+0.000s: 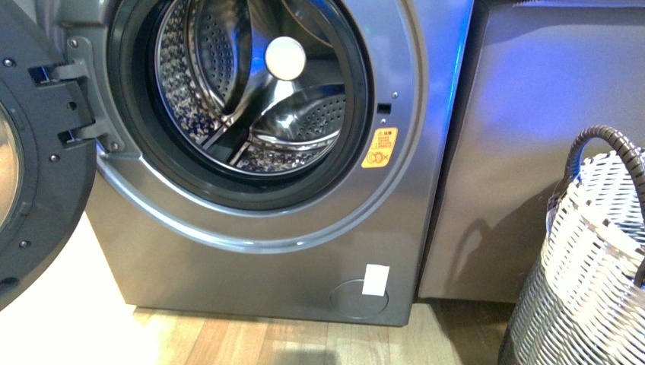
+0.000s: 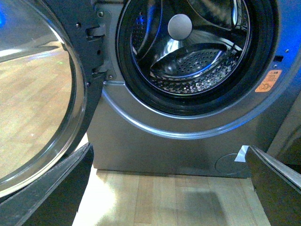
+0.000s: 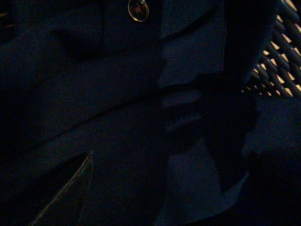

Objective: Put clothes into washing machine

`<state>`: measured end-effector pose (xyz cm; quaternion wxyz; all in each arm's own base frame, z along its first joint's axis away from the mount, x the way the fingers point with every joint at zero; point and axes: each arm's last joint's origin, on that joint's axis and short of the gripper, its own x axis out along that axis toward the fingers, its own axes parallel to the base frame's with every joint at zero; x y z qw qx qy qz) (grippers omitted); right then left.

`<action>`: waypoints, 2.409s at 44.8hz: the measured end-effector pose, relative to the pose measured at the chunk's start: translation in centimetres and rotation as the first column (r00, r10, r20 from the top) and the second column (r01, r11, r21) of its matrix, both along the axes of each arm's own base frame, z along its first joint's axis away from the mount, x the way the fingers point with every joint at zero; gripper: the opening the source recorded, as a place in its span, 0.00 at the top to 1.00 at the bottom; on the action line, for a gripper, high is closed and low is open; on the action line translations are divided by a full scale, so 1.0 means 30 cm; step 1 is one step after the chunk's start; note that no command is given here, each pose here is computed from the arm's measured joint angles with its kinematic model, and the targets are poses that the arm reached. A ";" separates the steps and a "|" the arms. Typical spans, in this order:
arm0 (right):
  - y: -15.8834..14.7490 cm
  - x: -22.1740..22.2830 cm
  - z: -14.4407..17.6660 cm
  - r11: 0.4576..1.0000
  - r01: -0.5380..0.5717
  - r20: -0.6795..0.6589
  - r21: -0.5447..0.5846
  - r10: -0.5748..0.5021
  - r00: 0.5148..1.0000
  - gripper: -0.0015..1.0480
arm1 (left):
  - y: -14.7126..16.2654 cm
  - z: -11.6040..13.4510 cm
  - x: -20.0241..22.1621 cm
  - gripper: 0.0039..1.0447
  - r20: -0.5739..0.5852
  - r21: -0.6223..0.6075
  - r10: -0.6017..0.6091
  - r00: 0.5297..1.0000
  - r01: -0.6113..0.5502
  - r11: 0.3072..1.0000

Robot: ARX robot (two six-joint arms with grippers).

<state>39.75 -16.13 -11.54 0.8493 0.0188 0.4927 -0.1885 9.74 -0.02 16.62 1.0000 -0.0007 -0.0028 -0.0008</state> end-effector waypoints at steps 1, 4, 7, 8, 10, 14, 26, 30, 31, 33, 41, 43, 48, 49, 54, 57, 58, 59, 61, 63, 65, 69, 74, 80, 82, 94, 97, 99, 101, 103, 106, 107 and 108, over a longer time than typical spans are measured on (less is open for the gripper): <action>0.000 0.001 -0.008 1.000 0.001 -0.003 -0.002 -0.001 1.000 0.07 | 0.000 0.000 0.000 0.06 0.000 0.000 0.000 1.000 0.000 1.000; -0.001 0.005 -0.024 1.000 0.009 -0.013 -0.002 -0.009 1.000 0.07 | 0.000 0.000 0.000 0.06 0.000 0.000 0.000 1.000 0.000 1.000; -0.002 0.005 -0.035 1.000 0.018 -0.020 0.002 -0.018 1.000 0.07 | 0.000 0.000 0.000 0.06 0.000 0.000 0.000 1.000 0.000 1.000; -0.003 0.003 -0.038 1.000 0.020 -0.021 0.002 -0.020 1.000 0.07 | 0.000 0.000 0.000 0.06 0.000 0.000 0.000 1.000 0.000 1.000; -0.003 0.001 -0.044 1.000 0.024 -0.026 0.001 -0.024 0.999 0.07 | 0.000 0.000 0.000 0.06 0.000 0.000 0.000 1.000 0.000 1.000; -0.006 -0.008 -0.059 0.999 0.038 -0.034 0.006 -0.038 0.999 0.07 | 0.000 0.000 0.000 0.06 0.000 0.000 0.000 1.000 0.000 1.000; -0.021 -0.051 -0.125 0.996 0.088 -0.062 0.025 -0.086 0.994 0.07 | 0.000 0.000 0.000 0.06 0.000 0.000 0.000 1.000 0.000 1.000; -0.027 -0.059 -0.137 0.995 0.097 -0.065 0.029 -0.095 0.993 0.07 | 0.000 0.000 0.000 0.06 0.000 0.000 0.000 1.000 0.000 1.000; -0.028 -0.061 -0.141 0.995 0.100 -0.067 0.030 -0.098 0.993 0.07 | 0.000 0.000 0.000 0.06 0.000 0.000 0.000 1.000 0.000 1.000; -0.032 -0.064 -0.146 0.994 0.105 -0.066 0.033 -0.102 0.993 0.07 | 0.000 0.000 0.000 0.06 0.000 0.000 0.000 1.000 0.000 1.000; -0.040 -0.077 -0.163 0.991 0.126 -0.068 0.049 -0.123 0.990 0.08 | 0.000 0.000 0.000 0.06 0.000 0.000 0.000 1.000 0.000 1.000; -0.042 -0.080 -0.166 0.990 0.131 -0.067 0.054 -0.128 0.990 0.15 | 0.000 0.000 0.000 0.06 0.000 0.000 0.000 1.000 0.000 1.000; -0.041 -0.084 -0.171 0.990 0.132 -0.069 0.057 -0.128 0.989 0.33 | 0.000 0.000 0.000 0.06 0.000 0.000 0.000 1.000 0.000 1.000; -0.041 -0.085 -0.172 0.990 0.133 -0.069 0.057 -0.129 0.989 0.36 | 0.000 0.000 0.000 0.06 0.000 0.000 0.000 1.000 0.000 1.000; -0.040 -0.086 -0.175 0.990 0.132 -0.068 0.058 -0.128 0.989 0.52 | 0.000 0.000 0.000 0.06 0.000 0.000 0.000 1.000 0.000 1.000; -0.038 -0.088 -0.175 0.990 0.128 -0.063 0.061 -0.124 0.990 0.63 | 0.000 0.000 0.000 0.06 0.000 0.000 0.000 1.000 0.000 1.000; -0.036 -0.092 -0.176 0.990 0.128 -0.061 0.061 -0.124 0.990 0.68 | 0.000 0.000 0.000 0.06 0.000 0.000 0.000 1.000 0.000 1.000; -0.034 -0.094 -0.175 0.990 0.126 -0.059 0.061 -0.123 0.991 0.71 | 0.000 0.000 0.000 0.06 0.000 0.000 0.000 1.000 0.000 1.000; -0.028 -0.101 -0.170 0.990 0.124 -0.056 0.063 -0.120 0.991 0.78 | 0.000 0.000 0.000 0.06 0.000 0.000 0.000 1.000 0.000 1.000; -0.016 -0.106 -0.153 0.992 0.111 -0.038 0.066 -0.109 0.993 0.87 | 0.000 0.000 0.000 0.06 0.000 0.000 0.000 1.000 0.000 1.000; -0.009 -0.109 -0.135 0.992 0.104 -0.025 0.067 -0.102 0.994 0.91 | 0.000 0.000 0.000 0.06 0.000 0.000 0.000 1.000 0.000 1.000; 0.007 -0.107 -0.077 0.994 0.084 0.014 0.068 -0.085 0.996 0.93 | 0.000 0.000 0.000 0.06 0.000 0.000 0.000 1.000 0.000 1.000; 0.027 -0.104 0.014 0.996 0.057 0.076 0.066 -0.062 0.995 0.93 | 0.000 0.000 0.000 0.06 0.000 0.000 0.000 1.000 0.000 1.000; 0.043 -0.107 0.104 0.997 0.030 0.149 0.066 -0.039 0.988 0.93 | 0.000 0.000 0.000 0.06 0.000 0.000 0.000 1.000 0.000 1.000; 0.051 -0.113 0.142 0.998 0.016 0.181 0.066 -0.027 0.983 0.93 | 0.000 0.000 0.000 0.06 0.000 0.000 0.000 1.000 0.000 1.000; 0.112 -0.170 0.389 0.998 -0.059 0.382 0.039 0.039 0.923 0.93 | 0.000 0.000 0.000 0.06 0.000 0.000 0.000 1.000 0.000 1.000; 0.137 -0.177 0.458 0.996 -0.091 0.435 0.024 0.072 0.898 0.93 | 0.000 0.000 0.000 0.06 0.000 0.000 0.000 1.000 0.000 1.000; 0.151 -0.180 0.494 0.994 -0.106 0.459 0.014 0.087 0.884 0.93 | 0.000 0.000 0.000 0.06 0.000 0.000 0.000 1.000 0.000 1.000; 0.164 -0.183 0.531 0.993 -0.117 0.485 0.002 0.102 0.869 0.93 | 0.000 0.000 0.000 0.06 0.000 0.000 0.000 1.000 0.000 1.000; 0.176 -0.187 0.568 0.992 -0.129 0.509 -0.009 0.116 0.853 0.93 | 0.000 0.000 0.000 0.06 0.000 0.000 0.000 1.000 0.000 1.000; 0.191 -0.191 0.624 0.990 -0.142 0.544 -0.027 0.133 0.829 0.93 | 0.000 0.000 0.000 0.06 0.000 0.000 0.000 1.000 0.000 1.000; 0.196 -0.193 0.643 0.989 -0.145 0.555 -0.033 0.139 0.820 0.93 | 0.000 0.000 0.000 0.06 0.000 0.000 0.000 1.000 0.000 1.000; 0.201 -0.194 0.661 0.988 -0.148 0.567 -0.040 0.144 0.811 0.93 | 0.000 0.000 0.000 0.06 0.000 0.000 0.000 1.000 0.000 1.000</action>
